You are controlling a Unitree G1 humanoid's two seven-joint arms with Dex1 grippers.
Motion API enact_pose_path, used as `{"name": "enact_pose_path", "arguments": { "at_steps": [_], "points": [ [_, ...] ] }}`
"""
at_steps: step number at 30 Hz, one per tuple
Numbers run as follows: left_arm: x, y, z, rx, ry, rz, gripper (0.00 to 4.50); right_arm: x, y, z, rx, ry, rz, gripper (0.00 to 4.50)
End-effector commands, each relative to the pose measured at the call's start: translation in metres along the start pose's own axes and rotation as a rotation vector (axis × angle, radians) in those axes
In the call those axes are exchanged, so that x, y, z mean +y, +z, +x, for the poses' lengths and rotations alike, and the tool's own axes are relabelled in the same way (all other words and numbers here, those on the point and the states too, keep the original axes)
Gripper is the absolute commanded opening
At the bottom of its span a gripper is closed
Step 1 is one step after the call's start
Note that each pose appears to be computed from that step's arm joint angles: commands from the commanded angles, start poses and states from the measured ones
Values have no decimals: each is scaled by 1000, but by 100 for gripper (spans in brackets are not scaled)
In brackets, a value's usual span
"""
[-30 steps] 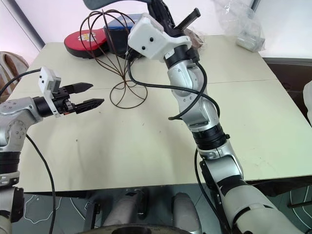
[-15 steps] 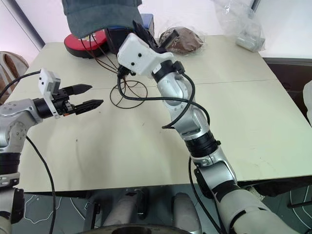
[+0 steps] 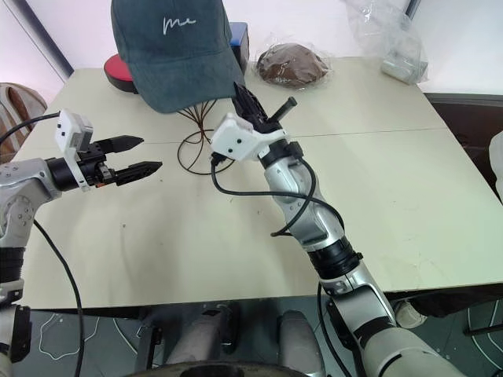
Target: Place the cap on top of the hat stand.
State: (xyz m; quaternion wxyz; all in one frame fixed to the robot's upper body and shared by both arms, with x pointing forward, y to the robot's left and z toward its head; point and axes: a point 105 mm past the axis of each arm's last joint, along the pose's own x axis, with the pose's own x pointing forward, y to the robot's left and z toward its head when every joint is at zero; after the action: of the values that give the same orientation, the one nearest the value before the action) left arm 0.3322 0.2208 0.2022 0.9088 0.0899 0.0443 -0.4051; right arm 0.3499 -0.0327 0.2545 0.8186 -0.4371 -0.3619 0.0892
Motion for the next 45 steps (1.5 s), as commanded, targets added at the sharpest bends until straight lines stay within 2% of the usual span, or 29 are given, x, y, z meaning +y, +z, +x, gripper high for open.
{"name": "enact_pose_path", "arguments": {
  "at_steps": [1, 10, 17, 29, 43, 45],
  "points": [
    [1, 15, -7, -13, 2, 47, 450, -12, 19, -2, -85, -105, -73, 8],
    [0, 15, -6, -6, -10, 48, 450, -5, 35, -4, -183, -80, -45, 8],
    [-2, 14, -7, -1, -10, 43, 450, 11, 26, -3, -117, -6, 59, 8],
    [-5, 13, -11, 13, -7, 35, 450, 30, 17, -1, -33, 62, 98, 8],
    [-4, 14, -10, 9, -9, 36, 450, 22, 17, -12, -75, 48, 30, 8],
    [-4, 14, -9, 8, -10, 36, 450, 21, 16, -13, -76, 49, 25, 73]
  ]
}}
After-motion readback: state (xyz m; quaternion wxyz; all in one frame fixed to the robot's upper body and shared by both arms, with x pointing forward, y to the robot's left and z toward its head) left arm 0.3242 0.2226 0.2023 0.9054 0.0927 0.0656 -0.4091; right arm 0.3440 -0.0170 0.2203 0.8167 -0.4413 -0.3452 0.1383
